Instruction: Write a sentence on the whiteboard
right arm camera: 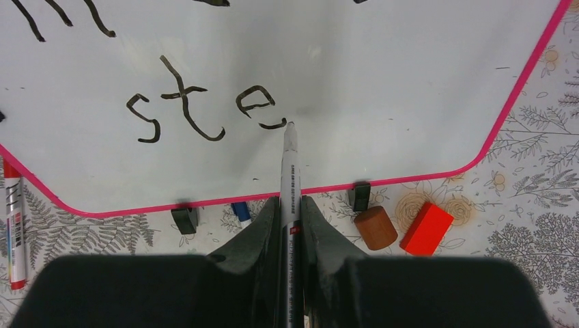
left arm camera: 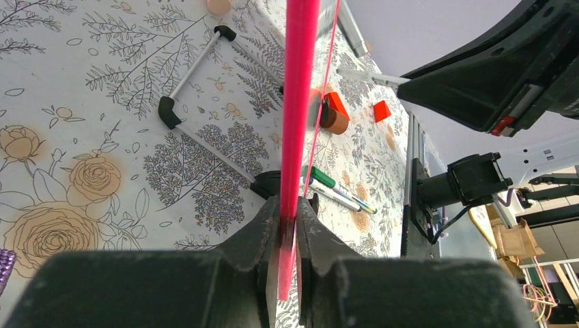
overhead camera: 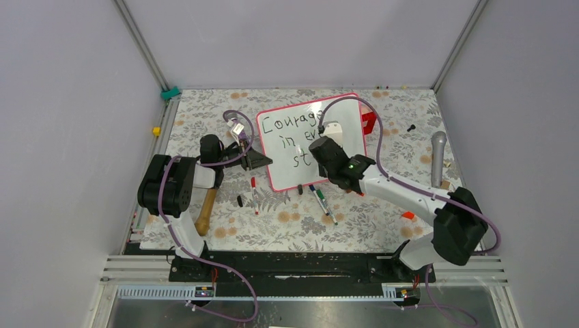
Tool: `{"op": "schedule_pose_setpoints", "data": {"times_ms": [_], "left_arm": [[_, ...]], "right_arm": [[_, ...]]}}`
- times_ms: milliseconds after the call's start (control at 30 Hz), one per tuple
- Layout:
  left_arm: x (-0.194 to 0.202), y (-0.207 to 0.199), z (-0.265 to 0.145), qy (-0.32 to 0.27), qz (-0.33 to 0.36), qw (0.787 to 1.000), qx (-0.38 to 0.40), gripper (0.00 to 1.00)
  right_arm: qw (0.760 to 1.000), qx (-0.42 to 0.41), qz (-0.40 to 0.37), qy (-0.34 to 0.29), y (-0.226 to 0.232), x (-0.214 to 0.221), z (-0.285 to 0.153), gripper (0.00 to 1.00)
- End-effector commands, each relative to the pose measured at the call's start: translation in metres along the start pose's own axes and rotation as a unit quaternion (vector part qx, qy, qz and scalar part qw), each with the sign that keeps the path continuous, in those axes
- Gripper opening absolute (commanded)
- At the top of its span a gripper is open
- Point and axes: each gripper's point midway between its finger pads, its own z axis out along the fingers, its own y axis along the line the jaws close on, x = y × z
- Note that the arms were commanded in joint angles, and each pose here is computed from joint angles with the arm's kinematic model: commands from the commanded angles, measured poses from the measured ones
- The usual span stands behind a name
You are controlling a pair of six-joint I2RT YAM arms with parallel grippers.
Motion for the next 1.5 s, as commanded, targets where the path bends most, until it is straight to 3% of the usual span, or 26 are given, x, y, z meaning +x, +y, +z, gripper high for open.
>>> {"op": "schedule_pose_setpoints", "data": {"times_ms": [0, 1467], "left_arm": [[0.000, 0.004, 0.003, -0.001, 0.004, 1.000, -0.016, 0.00], [0.000, 0.004, 0.003, 0.000, 0.004, 1.000, -0.017, 0.00]], "right_arm": [[0.997, -0.005, 0.038, -0.070, -0.010, -0.033, -0.017, 0.00], [0.998, -0.004, 0.038, -0.047, -0.008, -0.037, 0.005, 0.00]]}}
